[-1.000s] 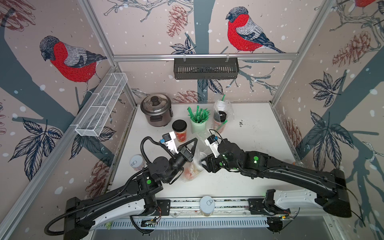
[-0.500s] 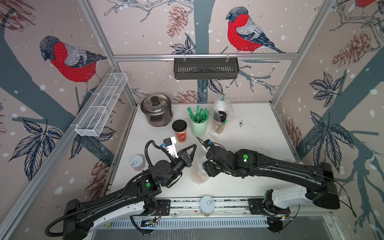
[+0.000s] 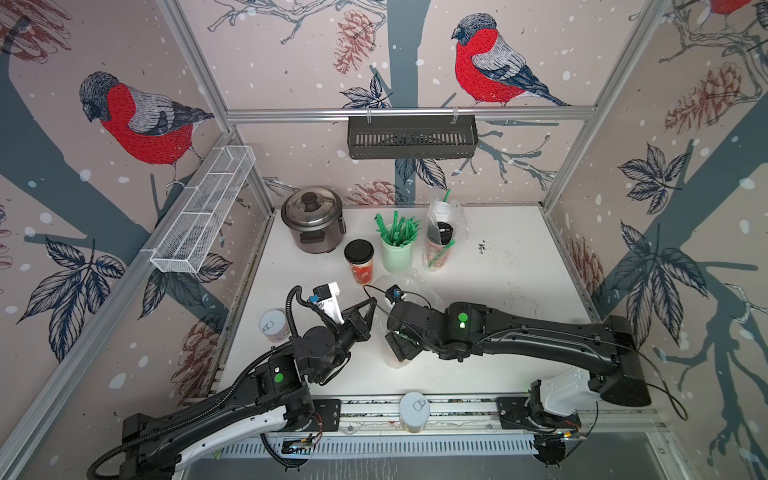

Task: Pack milk tea into plastic carrier bags
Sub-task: Place the milk tea cup in the plastic carrier bag, then pick up the milk tea cup at the center of the board.

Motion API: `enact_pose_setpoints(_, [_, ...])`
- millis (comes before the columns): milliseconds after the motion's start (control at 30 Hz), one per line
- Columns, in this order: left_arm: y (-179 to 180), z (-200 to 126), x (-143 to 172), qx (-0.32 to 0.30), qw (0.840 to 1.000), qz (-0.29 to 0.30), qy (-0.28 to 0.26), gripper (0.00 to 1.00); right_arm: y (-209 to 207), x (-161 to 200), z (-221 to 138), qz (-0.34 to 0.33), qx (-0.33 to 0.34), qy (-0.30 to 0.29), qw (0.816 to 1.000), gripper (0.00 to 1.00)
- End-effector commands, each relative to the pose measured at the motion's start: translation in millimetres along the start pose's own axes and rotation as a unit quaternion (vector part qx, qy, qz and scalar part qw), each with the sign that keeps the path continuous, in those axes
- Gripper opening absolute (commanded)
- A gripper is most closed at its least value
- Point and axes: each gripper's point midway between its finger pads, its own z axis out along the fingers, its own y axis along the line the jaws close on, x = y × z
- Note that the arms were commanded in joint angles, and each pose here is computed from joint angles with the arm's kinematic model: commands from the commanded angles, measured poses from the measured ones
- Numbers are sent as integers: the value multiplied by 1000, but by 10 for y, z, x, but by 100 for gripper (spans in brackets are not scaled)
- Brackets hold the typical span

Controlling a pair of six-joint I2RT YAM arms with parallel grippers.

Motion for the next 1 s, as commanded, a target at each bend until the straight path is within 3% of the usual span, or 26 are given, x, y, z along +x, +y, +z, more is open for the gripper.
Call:
enact_pose_setpoints(0, [116,-14,5,-22,1000,2,-5,0,-68,23,-85,-16,20,8,1000,84])
enact_pose_setpoints(300, [189,-16,19,-35,999,7,-5,0,-34,-267,-421,-18,0,-42,999,88])
enact_pose_setpoints(633, [295,-76,48,-36,999,-9,-5,0,-72,-1292,-1006,-21,-77,-206,975,91])
enact_pose_setpoints(967, [370,-140,80,-39,999,-25,3,0,-326,-2075,-282,-53,-37,-199,978,91])
